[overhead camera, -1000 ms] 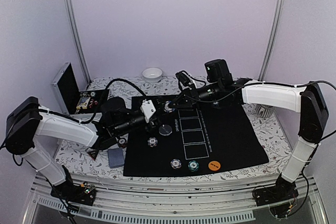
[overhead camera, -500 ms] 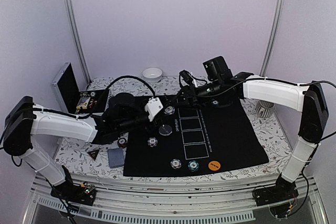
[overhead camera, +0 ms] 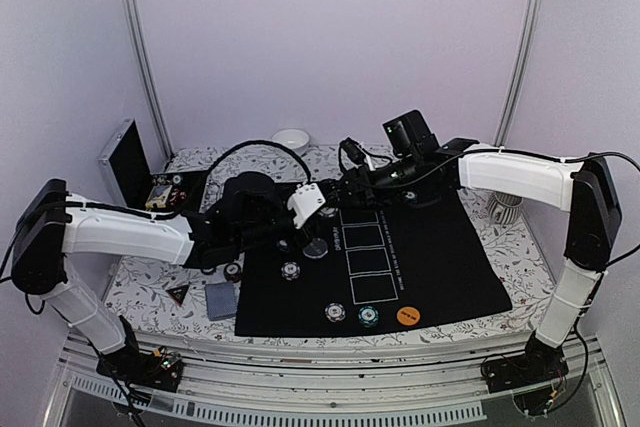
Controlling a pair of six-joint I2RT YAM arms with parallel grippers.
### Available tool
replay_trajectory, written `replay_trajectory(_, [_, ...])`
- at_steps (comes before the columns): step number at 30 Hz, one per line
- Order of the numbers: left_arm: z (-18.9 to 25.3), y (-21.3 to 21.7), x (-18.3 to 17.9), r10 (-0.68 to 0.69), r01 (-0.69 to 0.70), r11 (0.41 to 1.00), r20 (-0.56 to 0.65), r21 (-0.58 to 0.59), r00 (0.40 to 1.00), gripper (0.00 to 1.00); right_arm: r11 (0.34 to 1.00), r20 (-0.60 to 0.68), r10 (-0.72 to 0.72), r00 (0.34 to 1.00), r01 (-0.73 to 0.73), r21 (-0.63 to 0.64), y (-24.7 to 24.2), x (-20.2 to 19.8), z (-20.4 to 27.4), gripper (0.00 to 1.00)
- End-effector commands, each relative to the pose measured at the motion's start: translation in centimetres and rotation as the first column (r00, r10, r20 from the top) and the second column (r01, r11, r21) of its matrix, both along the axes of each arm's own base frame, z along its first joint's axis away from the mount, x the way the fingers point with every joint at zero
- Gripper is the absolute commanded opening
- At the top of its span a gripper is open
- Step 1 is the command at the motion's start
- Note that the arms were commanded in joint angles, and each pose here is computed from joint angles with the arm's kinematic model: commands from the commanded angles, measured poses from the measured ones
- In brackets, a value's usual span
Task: Distribute texas hold em gaming equipment
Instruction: Pass from the left arm to the right
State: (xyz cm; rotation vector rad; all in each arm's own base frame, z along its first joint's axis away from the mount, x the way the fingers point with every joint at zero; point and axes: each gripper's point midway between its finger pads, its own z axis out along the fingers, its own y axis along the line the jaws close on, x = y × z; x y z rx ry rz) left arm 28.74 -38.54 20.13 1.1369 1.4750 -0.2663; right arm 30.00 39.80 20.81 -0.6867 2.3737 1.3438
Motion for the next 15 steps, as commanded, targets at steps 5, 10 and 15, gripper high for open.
replay_trajectory(5, [-0.9, -1.1, 1.4, 0.100, -0.098, 0.992, -0.021, 0.077, 0.995, 0.00, 0.998, 0.111, -0.018, 0.994, 0.024, -0.054, 0.1, 0.6, 0.3, 0.70])
replay_trajectory(10, [-0.6, -1.8, 1.2, 0.078, -0.075, 0.996, -0.050, 0.052, 0.996, 0.00, 0.999, 0.122, 0.015, 0.992, -0.009, -0.050, 0.5, 0.6, -0.5, 0.73])
replay_trajectory(15, [-0.6, -2.3, 1.4, 0.084, -0.078, 0.994, -0.083, 0.071, 0.993, 0.00, 0.997, 0.158, 0.010, 0.987, 0.004, -0.083, 0.8, 1.1, -1.3, 0.75])
